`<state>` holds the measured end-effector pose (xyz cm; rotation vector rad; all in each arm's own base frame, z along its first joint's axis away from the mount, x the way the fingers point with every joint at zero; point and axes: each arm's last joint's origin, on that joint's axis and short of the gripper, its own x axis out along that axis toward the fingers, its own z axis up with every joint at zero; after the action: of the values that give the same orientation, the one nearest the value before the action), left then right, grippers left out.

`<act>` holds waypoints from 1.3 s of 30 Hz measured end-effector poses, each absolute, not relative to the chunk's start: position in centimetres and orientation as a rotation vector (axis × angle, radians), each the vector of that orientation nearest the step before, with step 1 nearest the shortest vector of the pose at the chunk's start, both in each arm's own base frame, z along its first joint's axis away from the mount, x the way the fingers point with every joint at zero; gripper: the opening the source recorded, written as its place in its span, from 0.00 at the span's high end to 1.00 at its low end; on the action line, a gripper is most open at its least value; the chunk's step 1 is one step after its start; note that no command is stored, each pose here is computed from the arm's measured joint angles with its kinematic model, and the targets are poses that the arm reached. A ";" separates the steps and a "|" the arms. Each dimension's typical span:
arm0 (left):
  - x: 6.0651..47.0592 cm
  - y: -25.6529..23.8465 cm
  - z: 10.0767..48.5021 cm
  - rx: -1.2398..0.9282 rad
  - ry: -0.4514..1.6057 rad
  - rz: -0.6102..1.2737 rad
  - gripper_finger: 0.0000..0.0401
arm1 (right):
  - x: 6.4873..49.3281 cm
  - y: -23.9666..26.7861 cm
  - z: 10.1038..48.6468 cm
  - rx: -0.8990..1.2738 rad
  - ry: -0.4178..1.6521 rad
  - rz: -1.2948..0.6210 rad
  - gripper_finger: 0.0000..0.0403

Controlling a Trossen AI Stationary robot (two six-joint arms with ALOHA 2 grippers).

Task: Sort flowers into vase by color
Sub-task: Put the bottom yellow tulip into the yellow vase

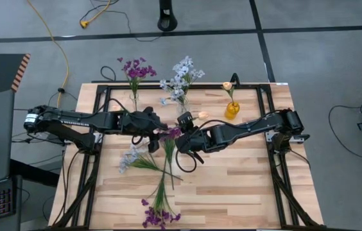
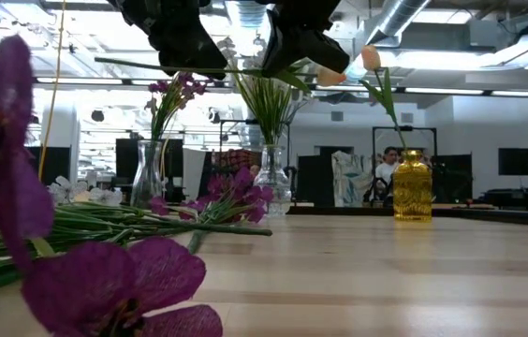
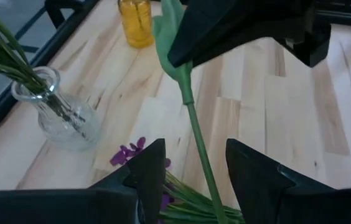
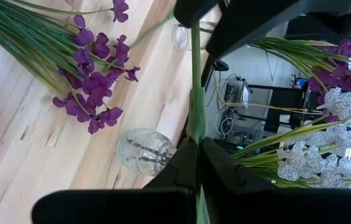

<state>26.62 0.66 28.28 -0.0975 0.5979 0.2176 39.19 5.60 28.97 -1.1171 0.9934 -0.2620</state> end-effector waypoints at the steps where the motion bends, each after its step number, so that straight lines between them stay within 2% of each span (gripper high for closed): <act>1: 26.6 0.6 28.3 -0.104 0.601 0.216 0.63 | 39.2 5.6 29.0 -1.117 0.993 -0.262 0.91; 20: 26.4 0.6 27.9 -0.121 0.643 0.222 0.98 | 39.9 5.7 29.6 -1.189 0.930 -0.254 0.91; 25: 26.4 0.6 27.9 -0.120 0.643 0.222 0.99 | 39.9 5.7 29.6 -1.191 0.931 -0.253 0.90; 30: 26.4 0.6 27.9 -0.119 0.638 0.222 1.00 | 39.9 5.7 29.6 -1.170 0.927 -0.265 0.85; 39: 26.4 0.6 28.0 -0.120 0.632 0.222 1.00 | 39.9 5.7 29.6 -1.078 0.902 -0.306 0.66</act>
<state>26.43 0.64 27.99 -0.1196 0.6317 0.2223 39.88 5.72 29.61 -1.0785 0.9024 -0.3064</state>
